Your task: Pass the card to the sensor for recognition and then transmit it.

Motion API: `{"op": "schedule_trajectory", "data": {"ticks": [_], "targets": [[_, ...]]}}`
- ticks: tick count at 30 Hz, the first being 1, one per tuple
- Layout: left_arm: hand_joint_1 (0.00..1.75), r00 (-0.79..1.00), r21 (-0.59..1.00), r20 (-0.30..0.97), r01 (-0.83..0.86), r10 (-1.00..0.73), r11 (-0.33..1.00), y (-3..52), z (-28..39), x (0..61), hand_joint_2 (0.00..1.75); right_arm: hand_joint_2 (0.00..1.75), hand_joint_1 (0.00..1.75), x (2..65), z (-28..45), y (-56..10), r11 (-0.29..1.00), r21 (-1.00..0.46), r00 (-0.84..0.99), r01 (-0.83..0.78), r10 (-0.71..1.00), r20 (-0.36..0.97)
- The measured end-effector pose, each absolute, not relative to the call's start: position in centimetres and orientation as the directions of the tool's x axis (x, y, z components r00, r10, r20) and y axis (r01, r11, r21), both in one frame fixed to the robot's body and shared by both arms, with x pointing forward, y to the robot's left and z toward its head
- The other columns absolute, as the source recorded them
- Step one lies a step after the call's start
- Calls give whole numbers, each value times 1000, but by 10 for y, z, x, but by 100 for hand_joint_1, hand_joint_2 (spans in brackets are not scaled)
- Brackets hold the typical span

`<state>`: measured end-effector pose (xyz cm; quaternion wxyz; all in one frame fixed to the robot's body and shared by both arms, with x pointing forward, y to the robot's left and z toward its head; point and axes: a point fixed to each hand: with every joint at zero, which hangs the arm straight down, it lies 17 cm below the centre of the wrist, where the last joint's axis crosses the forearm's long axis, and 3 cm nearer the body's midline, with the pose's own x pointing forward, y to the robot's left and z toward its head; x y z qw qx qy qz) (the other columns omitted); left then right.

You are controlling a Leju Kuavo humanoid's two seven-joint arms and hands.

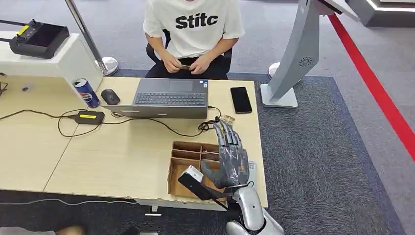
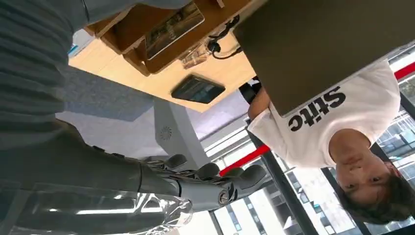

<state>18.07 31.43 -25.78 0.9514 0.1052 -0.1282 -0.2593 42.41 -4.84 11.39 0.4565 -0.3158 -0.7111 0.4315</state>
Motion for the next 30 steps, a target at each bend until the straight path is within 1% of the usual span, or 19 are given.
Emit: {"op": "schedule_trajectory", "data": {"ticks": [30], "targets": [[0,830,263,187,473,-525,841,314,-257,183,175,175,0,432,96,-47,413,-911,-349,12,855,383]]}}
